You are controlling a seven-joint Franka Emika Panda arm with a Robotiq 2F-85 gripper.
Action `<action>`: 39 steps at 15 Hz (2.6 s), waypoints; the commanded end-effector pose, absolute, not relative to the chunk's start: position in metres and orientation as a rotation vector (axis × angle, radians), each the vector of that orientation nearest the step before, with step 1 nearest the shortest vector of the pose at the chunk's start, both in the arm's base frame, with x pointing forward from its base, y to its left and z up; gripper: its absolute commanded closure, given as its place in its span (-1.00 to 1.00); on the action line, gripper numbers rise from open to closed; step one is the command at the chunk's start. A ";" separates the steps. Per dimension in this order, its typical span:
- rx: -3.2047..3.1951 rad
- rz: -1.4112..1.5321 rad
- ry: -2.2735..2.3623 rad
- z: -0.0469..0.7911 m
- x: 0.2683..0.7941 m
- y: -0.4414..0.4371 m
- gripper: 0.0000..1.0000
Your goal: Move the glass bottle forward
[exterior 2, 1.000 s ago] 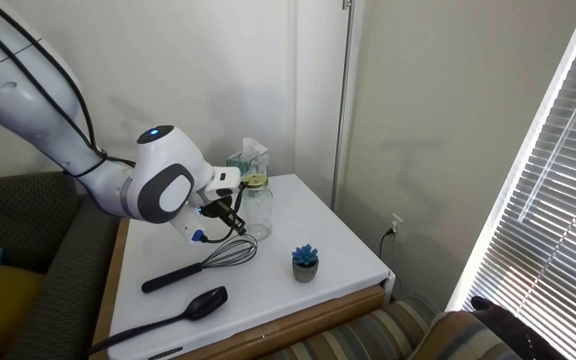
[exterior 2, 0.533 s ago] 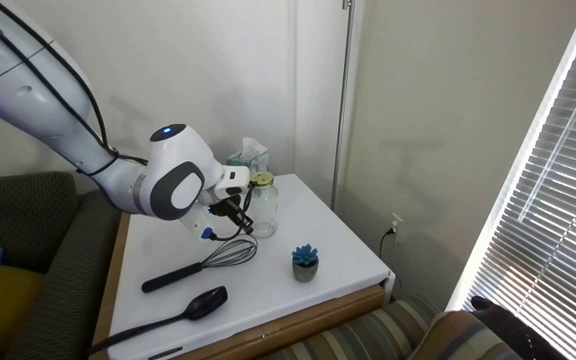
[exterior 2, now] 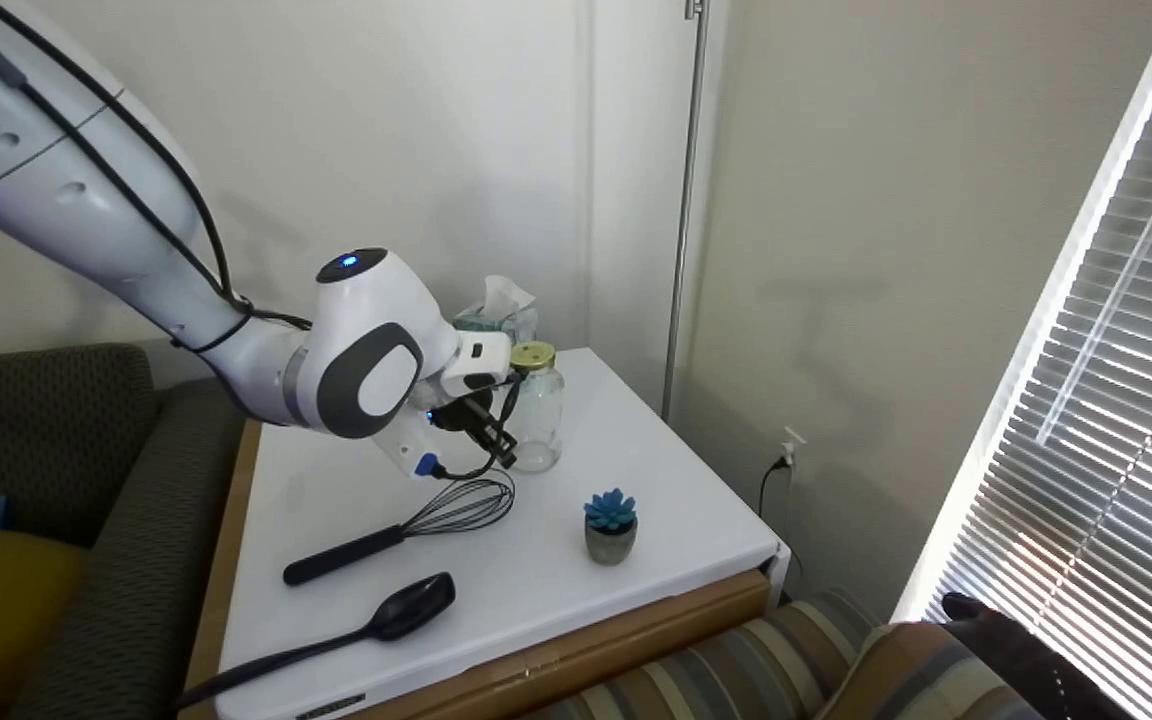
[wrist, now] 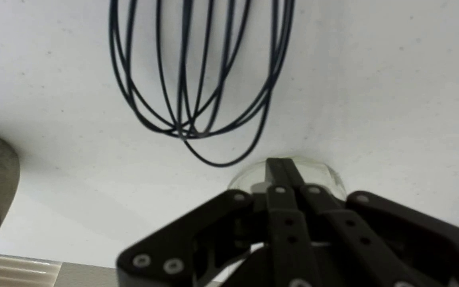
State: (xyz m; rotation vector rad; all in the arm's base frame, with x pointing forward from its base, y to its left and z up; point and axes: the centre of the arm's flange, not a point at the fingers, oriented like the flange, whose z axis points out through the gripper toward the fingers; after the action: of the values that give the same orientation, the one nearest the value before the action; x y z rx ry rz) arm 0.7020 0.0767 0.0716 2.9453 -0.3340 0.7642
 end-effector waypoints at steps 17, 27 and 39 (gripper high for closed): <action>3.063 0.520 -0.362 0.183 0.610 0.142 1.00; 3.392 0.026 -0.330 0.292 0.615 0.144 0.39; 3.275 -0.113 -0.379 0.360 0.612 0.144 -1.00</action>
State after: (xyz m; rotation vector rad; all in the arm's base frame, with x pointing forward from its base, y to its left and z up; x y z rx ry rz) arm 0.6113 0.1461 0.3438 3.3092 -0.3771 -0.0722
